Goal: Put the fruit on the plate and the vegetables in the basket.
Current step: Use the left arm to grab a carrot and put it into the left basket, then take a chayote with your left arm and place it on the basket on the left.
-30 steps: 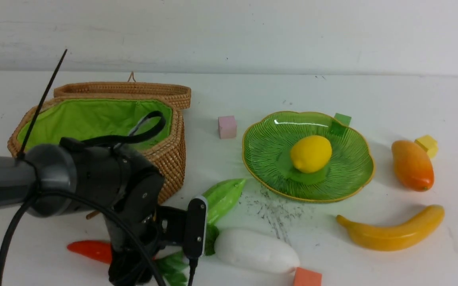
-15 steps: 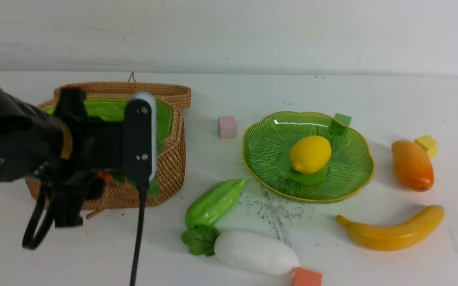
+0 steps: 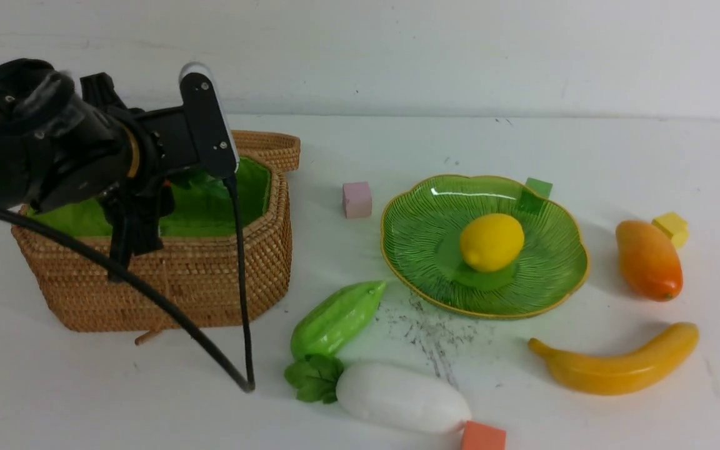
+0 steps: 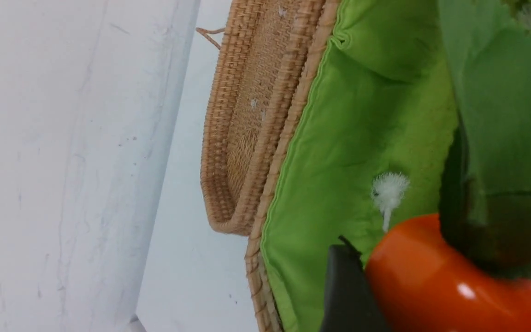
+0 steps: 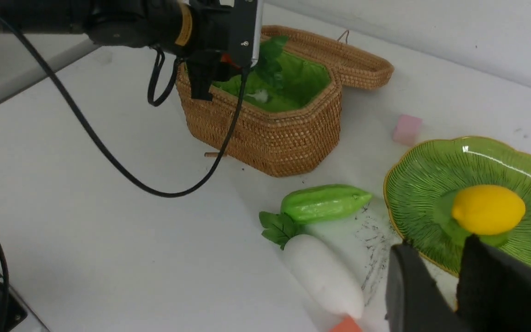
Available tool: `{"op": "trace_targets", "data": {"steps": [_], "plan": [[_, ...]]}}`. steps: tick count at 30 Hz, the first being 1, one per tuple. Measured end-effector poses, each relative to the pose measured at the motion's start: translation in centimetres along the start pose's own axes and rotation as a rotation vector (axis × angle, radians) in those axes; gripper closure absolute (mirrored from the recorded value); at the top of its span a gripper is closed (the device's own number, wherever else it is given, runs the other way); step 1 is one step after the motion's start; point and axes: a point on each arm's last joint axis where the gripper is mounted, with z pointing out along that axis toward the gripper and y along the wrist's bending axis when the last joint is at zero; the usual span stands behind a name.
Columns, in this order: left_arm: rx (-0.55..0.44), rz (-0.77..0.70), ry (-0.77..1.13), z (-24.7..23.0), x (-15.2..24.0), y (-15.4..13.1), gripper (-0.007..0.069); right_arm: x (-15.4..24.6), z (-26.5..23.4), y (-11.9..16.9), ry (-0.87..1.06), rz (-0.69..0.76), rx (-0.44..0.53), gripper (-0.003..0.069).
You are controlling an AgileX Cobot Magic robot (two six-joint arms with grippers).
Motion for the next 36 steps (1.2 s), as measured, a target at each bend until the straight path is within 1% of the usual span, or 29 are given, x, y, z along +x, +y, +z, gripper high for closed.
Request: {"op": "trace_targets", "data": {"steps": [4, 6, 8, 9, 12, 14, 17, 19, 20, 21, 23, 24, 25, 26, 27, 28, 30, 31, 32, 33, 35, 36], "plan": [[-0.006, -0.007, -0.024, 0.1, -0.2, 0.0, 0.0223, 0.2, 0.0, 0.0, 0.018, 0.0, -0.005, 0.048], [-0.007, -0.007, -0.026, 0.1, -0.3, 0.0, 0.0191, 0.2, 0.0, 0.1, 0.021, 0.0, -0.007, 0.0478], [-0.003, -0.019, -0.024, 0.1, -0.3, 0.0, 0.009, 0.2, 0.0, 0.1, 0.021, 0.001, -0.007, 0.0478], [-0.002, -0.027, -0.024, 0.1, -0.2, 0.0, 0.0053, 0.2, 0.0, 0.1, 0.021, 0.0, -0.007, 0.0478], [0.006, -0.073, -0.02, -0.1, -0.2, 0.0, -0.0024, 0.2, 0.0, 0.1, 0.021, 0.0, -0.007, 0.0478], [0.005, -0.102, -0.024, -0.6, -0.1, 0.2, -0.0036, 0.2, 0.0, 0.1, 0.021, 0.0, -0.007, 0.0478], [0.0, -0.165, -0.045, -1.9, -0.1, 0.7, -0.0025, 0.2, 0.0, 0.1, 0.021, 0.0, -0.007, 0.0478], [0.018, -0.289, -0.086, -3.9, -0.1, 1.2, 0.0017, 0.2, 0.0, 0.1, 0.021, 0.0, -0.007, 0.0478], [0.037, -0.327, -0.099, -4.6, -0.1, 1.3, 0.0033, 0.2, 0.0, 0.1, 0.022, 0.0, -0.008, 0.0478], [0.067, -0.432, -0.127, -5.6, -0.2, 1.3, 0.0083, 0.3, 0.0, 0.1, 0.029, 0.0, -0.009, 0.0478], [0.117, -0.537, -0.149, -6.8, -0.2, 1.2, 0.0142, 0.4, 0.0, 0.1, 0.041, 0.0, -0.01, 0.0478], [0.189, -0.653, -0.166, -8.0, -0.3, 0.8, 0.0229, 0.6, 0.0, 0.1, 0.064, 0.0, -0.014, 0.0478], [0.256, -0.748, -0.181, -8.8, -0.4, 0.6, 0.0287, 0.7, 0.0, 0.2, 0.082, 0.0, -0.017, 0.0478], [0.338, -0.835, -0.184, -9.7, -0.6, 0.2, 0.0365, 0.9, 0.0, 0.2, 0.102, 0.0, -0.02, 0.0478], [0.433, -0.915, -0.189, -10.5, -0.9, -0.3, 0.0463, 1.1, -0.1, 0.2, 0.123, 0.0, -0.023, 0.0478], [0.508, -0.949, -0.173, -11.0, -1.0, -0.7, 0.054, 1.2, -0.1, 0.2, 0.135, 0.0, -0.025, 0.0477], [0.643, -0.972, -0.148, -11.8, -1.5, -1.9, 0.0623, 1.5, -0.1, 0.3, 0.161, 0.0, -0.029, 0.0476], [0.698, -0.953, -0.132, -11.9, -1.7, -2.4, 0.0638, 1.5, -0.1, 0.3, 0.169, 0.0, -0.03, 0.0475], [0.731, -0.934, -0.109, -11.9, -1.9, -2.8, 0.0638, 1.6, -0.1, 0.3, 0.175, 0.0, -0.031, 0.0475], [0.779, -0.886, -0.082, -12.0, -2.6, -3.8, 0.0638, 1.7, -0.2, 0.3, 0.188, -0.001, -0.033, 0.0473], [0.81, -0.828, -0.062, -11.9, -3.7, -5.1, 0.0638, 1.8, -0.2, 0.3, 0.197, -0.003, -0.034, 0.0472], [0.808, -0.785, -0.042, -11.6, -4.6, -6.1, 0.0638, 1.8, -0.2, 0.3, 0.202, -0.003, -0.035, 0.047]]}}
